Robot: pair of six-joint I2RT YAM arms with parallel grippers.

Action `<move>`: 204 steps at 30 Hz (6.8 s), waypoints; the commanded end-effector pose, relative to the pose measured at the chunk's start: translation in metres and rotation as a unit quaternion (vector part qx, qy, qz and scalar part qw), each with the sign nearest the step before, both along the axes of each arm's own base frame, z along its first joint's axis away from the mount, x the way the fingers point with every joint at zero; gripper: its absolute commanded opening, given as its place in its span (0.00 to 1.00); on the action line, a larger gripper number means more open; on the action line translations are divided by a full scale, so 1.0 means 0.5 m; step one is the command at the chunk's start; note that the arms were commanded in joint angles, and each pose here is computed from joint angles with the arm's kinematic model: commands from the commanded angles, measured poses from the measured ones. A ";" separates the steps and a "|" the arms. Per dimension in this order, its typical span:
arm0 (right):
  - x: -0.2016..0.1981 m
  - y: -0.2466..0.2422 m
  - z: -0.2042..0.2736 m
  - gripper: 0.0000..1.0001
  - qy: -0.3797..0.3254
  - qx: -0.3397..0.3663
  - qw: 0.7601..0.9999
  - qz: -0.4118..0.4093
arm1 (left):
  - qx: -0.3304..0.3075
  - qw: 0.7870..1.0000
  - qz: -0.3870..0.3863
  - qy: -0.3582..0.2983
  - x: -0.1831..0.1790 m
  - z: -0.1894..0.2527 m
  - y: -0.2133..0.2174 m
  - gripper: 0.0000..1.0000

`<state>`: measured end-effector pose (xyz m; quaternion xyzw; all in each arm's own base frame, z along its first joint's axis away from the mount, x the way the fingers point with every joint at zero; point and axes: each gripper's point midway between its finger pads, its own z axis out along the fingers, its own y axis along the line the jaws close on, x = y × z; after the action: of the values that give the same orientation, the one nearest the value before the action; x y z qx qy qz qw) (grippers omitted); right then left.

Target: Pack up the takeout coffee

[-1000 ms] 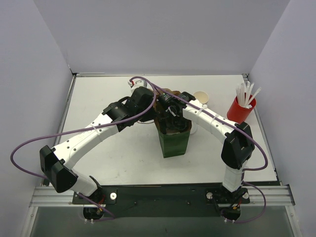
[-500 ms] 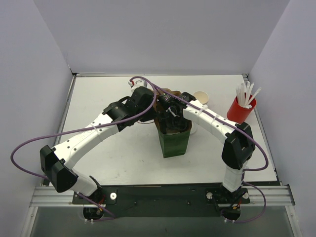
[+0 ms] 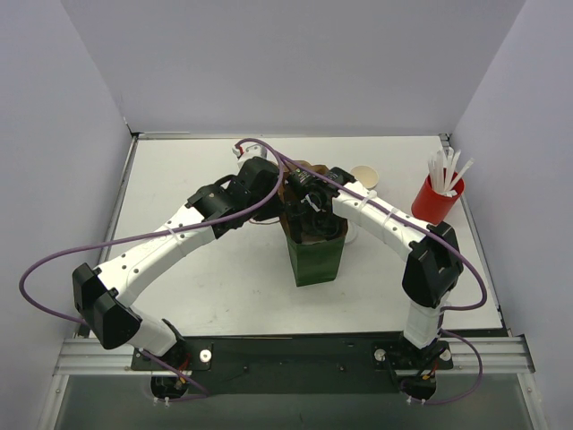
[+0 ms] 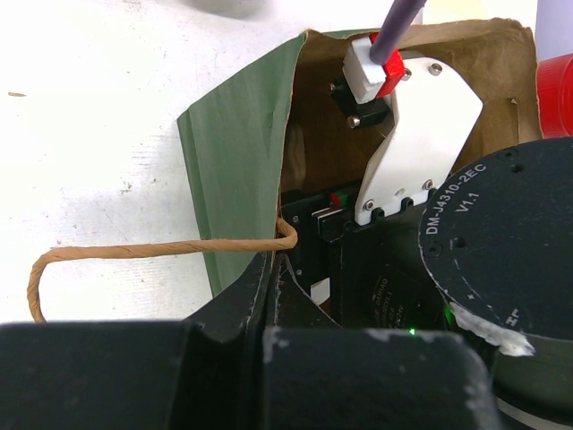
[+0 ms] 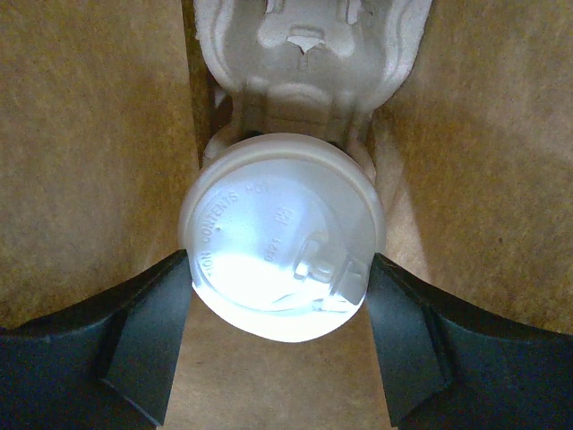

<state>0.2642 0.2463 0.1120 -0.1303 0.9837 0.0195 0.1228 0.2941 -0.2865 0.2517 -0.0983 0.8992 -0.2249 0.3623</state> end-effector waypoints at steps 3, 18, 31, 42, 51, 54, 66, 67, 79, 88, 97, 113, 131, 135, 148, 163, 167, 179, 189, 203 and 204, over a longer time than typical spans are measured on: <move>-0.029 -0.061 -0.126 0.51 0.057 -0.096 0.994 0.002 | -0.011 1.000 -0.024 0.013 -0.014 0.012 -0.018 0.00; -0.028 -0.066 -0.131 0.52 0.050 -0.100 0.994 0.001 | -0.012 1.000 -0.022 0.015 -0.012 0.009 -0.019 0.00; -0.029 -0.076 -0.123 0.52 0.039 -0.107 0.993 0.008 | -0.008 1.000 -0.013 0.009 0.005 0.013 -0.011 0.00; -0.037 -0.071 -0.119 0.52 0.045 -0.095 0.994 0.014 | -0.003 1.000 -0.005 0.010 0.008 0.006 -0.006 0.00; -0.040 -0.067 -0.105 0.54 0.048 -0.088 0.995 0.015 | -0.004 1.000 -0.004 0.007 0.010 0.009 -0.006 0.00; -0.042 -0.067 -0.101 0.54 0.049 -0.088 0.995 0.015 | -0.005 1.000 -0.002 0.006 0.010 0.011 -0.006 0.00; -0.035 -0.060 -0.088 0.60 0.046 -0.082 0.995 0.015 | -0.002 1.000 -0.001 0.007 0.013 0.011 -0.004 0.00; -0.035 -0.060 -0.087 0.61 0.046 -0.082 0.995 0.016 | -0.002 1.000 0.000 0.007 0.013 0.012 -0.002 0.00; -0.026 -0.056 -0.068 0.74 0.036 -0.077 0.996 0.013 | -0.003 1.000 -0.008 0.001 0.013 0.020 -0.005 0.00; -0.020 -0.052 -0.050 0.81 0.025 -0.069 0.997 0.010 | -0.002 1.000 -0.009 0.003 0.010 0.020 -0.004 0.00; -0.016 -0.053 -0.040 0.84 0.016 -0.068 0.998 0.005 | -0.001 1.000 -0.008 0.004 0.009 0.018 -0.002 0.00; -0.003 -0.050 -0.014 0.85 0.001 -0.056 0.998 -0.004 | 0.009 1.000 -0.014 0.010 0.007 0.015 0.000 0.00; 0.011 -0.047 0.017 0.86 -0.018 -0.046 0.999 -0.010 | 0.042 0.998 -0.043 0.027 0.002 -0.008 -0.007 0.00; 0.012 -0.046 0.025 0.86 -0.022 -0.044 0.999 -0.011 | 0.046 0.998 -0.043 0.027 0.003 -0.006 -0.006 0.00; 0.030 -0.043 0.050 0.86 -0.043 -0.040 0.998 -0.022 | 0.049 0.997 -0.053 0.022 0.003 0.004 -0.008 0.00; 0.040 -0.034 0.099 0.89 -0.064 -0.028 0.997 -0.025 | 0.068 0.995 -0.066 0.028 0.004 0.002 -0.017 0.00; 0.041 -0.031 0.107 0.89 -0.069 -0.024 0.997 -0.025 | 0.068 0.995 -0.065 0.028 0.005 0.004 -0.017 0.00; 0.046 -0.036 0.132 0.90 -0.090 -0.017 0.995 -0.036 | 0.070 0.995 -0.066 0.018 0.003 0.019 -0.016 0.00; 0.055 -0.028 0.177 0.90 -0.114 0.010 0.992 -0.045 | 0.084 0.994 -0.068 0.012 0.005 0.031 -0.007 0.00; 0.063 -0.018 0.221 0.90 -0.138 0.039 0.988 -0.053 | 0.097 0.993 -0.070 0.010 0.005 0.035 0.002 0.00; 0.063 -0.018 0.224 0.90 -0.140 0.040 0.988 -0.053 | 0.097 0.993 -0.070 0.008 0.005 0.036 0.001 0.00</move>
<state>0.2978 0.2441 0.1942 -0.0839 0.9683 0.0279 0.2336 0.2949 -0.2858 0.2547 -0.0051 0.9301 -0.1566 0.3323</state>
